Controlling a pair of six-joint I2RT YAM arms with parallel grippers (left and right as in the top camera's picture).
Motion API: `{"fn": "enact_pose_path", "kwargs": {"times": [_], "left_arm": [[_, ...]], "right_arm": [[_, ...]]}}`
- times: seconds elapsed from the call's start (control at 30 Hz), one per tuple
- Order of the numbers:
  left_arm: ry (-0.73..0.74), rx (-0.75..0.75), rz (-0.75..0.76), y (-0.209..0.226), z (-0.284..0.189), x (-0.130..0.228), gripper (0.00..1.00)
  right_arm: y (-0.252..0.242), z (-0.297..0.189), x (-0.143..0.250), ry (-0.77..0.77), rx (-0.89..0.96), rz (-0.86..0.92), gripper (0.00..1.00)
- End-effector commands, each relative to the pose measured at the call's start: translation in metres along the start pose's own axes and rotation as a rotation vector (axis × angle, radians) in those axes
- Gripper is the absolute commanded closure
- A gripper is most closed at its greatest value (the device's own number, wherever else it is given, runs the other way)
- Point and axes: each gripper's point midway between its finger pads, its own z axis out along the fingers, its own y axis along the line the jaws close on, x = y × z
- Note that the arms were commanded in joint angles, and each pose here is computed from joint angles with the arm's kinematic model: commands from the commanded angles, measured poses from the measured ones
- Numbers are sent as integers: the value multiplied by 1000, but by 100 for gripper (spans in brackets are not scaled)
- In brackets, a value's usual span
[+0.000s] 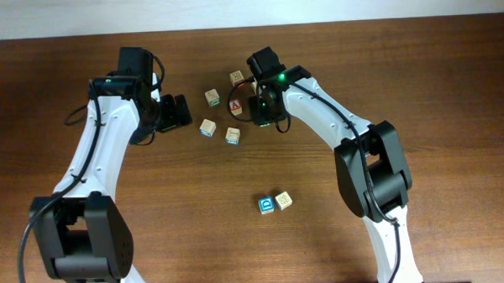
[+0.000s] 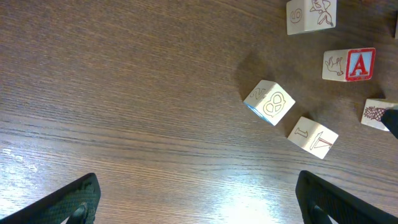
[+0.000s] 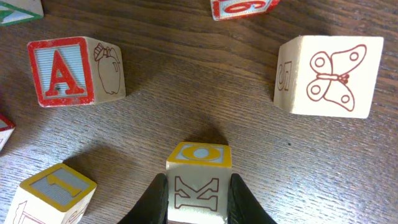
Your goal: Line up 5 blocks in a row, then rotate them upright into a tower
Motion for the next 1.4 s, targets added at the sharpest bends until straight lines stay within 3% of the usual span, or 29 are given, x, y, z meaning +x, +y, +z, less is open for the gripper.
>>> {"fn": "enact_pose_path", "kwargs": {"times": [0.0, 0.17, 0.2, 0.23, 0.33, 0.47, 0.57, 0.7, 0.97, 1.1, 1.37], "left_arm": [[-15, -3, 17, -1, -3, -5, 1], [-15, -3, 17, -1, -3, -5, 1], [-15, -3, 17, -1, -3, -5, 1], [-15, -3, 17, -1, -3, -5, 1], [-15, -3, 17, -1, -3, -5, 1], [-15, -3, 17, -1, -3, -5, 1], [-15, -3, 17, -1, -3, -5, 1], [-15, -3, 17, -1, -3, -5, 1], [-15, -3, 17, -1, -3, -5, 1], [-15, -3, 17, -1, -3, -5, 1], [-15, -3, 17, -1, -3, -5, 1]], "right_arm": [[3, 6, 4, 23, -3, 3, 81], [6, -5, 22, 106, -48, 42, 80], [5, -7, 22, 108, -47, 45, 75], [4, -7, 22, 109, -48, 47, 62], [4, -5, 24, 114, -45, 45, 58], [3, 8, 29, 134, -40, 47, 59], [2, 10, 29, 138, -38, 63, 76], [3, -1, 27, 131, -39, 63, 82], [-2, -88, 33, 182, -23, 66, 83], [-18, -131, 60, 266, 8, 66, 83], [-45, -137, 136, 574, 91, 118, 83]]}}
